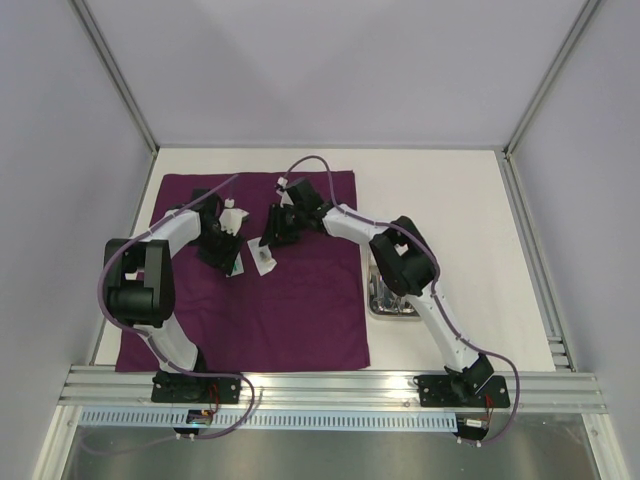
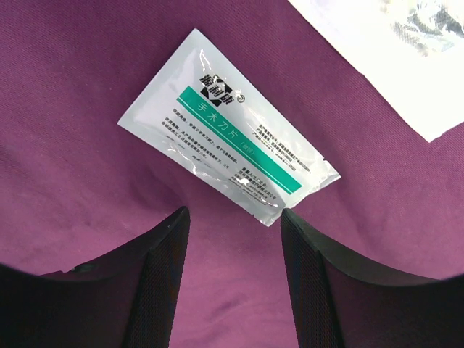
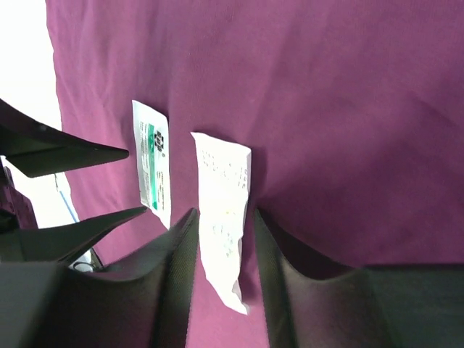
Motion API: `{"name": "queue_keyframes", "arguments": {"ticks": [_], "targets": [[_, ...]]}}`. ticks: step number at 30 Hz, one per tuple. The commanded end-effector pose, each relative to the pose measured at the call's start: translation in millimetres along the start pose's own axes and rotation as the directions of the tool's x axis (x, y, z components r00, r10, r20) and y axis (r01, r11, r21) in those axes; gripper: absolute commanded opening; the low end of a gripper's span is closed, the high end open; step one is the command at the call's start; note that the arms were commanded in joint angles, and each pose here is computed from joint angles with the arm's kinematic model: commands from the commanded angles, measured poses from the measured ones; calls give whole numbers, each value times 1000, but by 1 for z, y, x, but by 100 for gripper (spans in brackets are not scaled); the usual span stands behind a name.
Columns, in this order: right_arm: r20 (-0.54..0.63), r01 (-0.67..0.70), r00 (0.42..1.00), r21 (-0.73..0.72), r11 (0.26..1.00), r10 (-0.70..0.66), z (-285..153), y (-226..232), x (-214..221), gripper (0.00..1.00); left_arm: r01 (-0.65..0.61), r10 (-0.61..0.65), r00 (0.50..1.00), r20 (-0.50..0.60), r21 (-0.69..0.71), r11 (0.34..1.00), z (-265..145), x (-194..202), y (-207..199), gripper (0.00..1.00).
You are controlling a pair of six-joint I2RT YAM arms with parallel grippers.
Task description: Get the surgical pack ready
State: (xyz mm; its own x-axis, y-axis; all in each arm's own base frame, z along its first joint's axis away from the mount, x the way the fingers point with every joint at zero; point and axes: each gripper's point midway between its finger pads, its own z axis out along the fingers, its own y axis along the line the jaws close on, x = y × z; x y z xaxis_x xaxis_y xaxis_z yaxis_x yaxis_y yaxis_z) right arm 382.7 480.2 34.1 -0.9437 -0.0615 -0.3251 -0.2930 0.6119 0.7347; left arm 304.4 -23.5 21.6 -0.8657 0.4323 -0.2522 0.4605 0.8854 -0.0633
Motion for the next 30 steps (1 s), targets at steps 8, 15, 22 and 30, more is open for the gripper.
{"name": "queue_keyframes", "arguments": {"ticks": [8,15,22,30], "targets": [[-5,-16,1000,-78,997,16,-4,30,-1,2,-9,9,999,41,5,1000,-7,-6,-1,62],[87,50,995,-144,988,-38,-59,81,-23,1,-26,26,998,60,3,1000,-20,-6,-4,62],[231,52,973,-115,992,-25,-158,76,-40,0,-37,37,997,72,4,999,-29,-4,-7,62],[284,-58,958,90,994,30,-269,-24,-1,0,-39,37,996,76,22,999,-27,-4,-11,62]]}}
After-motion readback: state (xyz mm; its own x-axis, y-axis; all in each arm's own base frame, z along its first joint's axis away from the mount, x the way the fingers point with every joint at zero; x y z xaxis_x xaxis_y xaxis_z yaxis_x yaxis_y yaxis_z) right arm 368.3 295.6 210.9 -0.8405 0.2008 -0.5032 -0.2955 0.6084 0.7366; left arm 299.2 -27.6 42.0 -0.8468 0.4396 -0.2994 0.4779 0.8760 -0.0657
